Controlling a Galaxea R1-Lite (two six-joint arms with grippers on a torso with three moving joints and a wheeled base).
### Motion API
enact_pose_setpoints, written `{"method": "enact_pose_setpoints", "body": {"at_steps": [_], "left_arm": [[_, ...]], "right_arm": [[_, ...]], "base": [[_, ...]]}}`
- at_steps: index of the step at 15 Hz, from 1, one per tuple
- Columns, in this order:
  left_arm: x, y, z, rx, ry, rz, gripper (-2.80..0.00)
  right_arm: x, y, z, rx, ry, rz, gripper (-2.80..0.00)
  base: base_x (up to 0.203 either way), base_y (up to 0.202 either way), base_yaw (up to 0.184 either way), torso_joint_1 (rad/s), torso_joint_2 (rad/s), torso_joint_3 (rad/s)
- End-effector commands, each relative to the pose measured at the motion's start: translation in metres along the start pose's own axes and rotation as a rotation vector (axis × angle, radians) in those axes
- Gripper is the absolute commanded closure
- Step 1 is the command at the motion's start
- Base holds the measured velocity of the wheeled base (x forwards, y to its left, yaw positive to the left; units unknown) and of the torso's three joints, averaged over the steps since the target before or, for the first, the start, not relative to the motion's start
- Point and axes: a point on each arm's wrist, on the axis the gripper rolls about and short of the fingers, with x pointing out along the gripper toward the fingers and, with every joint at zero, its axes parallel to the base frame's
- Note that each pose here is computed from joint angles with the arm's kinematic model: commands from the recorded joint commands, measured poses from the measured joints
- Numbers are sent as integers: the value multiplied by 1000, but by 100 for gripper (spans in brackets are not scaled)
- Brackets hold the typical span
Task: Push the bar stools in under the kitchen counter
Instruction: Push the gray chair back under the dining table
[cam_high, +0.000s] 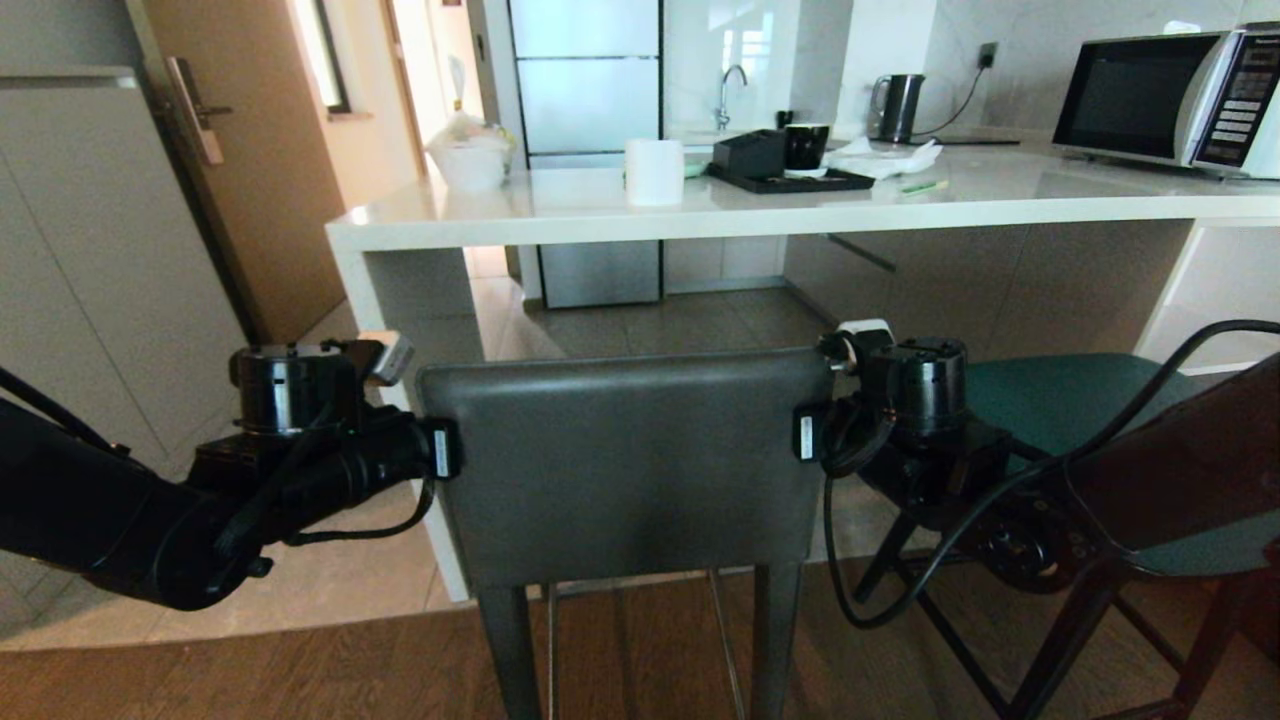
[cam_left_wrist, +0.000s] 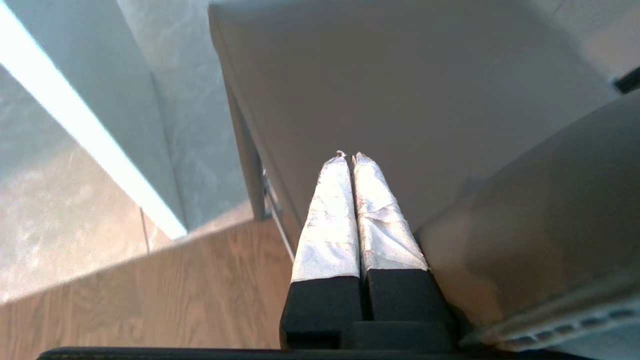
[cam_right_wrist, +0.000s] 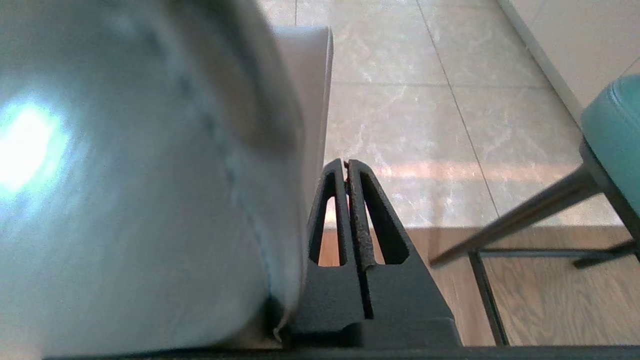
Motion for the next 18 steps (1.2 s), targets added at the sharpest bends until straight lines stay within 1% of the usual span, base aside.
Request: {"method": "enact_pose_setpoints", "body": {"at_steps": [1,3,4,6,7,9,13,14,16,18], "left_arm": [[-18,-4,-4,1,9,-13,0],[-42,-7,-10,0,14,-24,0],[-51,-9,-13,-1,17,-44,0],[-55,-13,-15,1,26,-75,0],[-53,-13,-16,1,31,-74,0],[-44,-11,-15,0,33,-64,0],[-14,-6,-8,1,31,-42,0],[-4,-5,-9,7,43,-26,0],[12,-7,-9,47,52,-18,0],[17,-17,-5,67,50,-17,0]], "right_arm": [[0,8,-3,-8,4,21,0],[-5,24,0,-17,-13,59,0],[-8,33,7,-18,-41,79,0],[-13,47,13,-21,-65,96,0],[-14,47,10,-23,-56,95,0],[-14,40,-2,-26,-22,79,0],[-10,12,-9,-2,-24,16,0],[-11,7,-9,1,-24,7,0],[-11,2,-10,6,-26,-4,0],[-9,0,-9,9,-30,-10,0]], "base": [[0,0,0,0,0,0],[0,0,0,0,0,0],[0,0,0,0,0,0],[0,0,0,13,9,-6],[0,0,0,0,0,0],[0,0,0,0,0,0],[0,0,0,0,0,0],[0,0,0,0,0,0],[0,0,0,0,0,0],[0,0,0,0,0,0]]}}
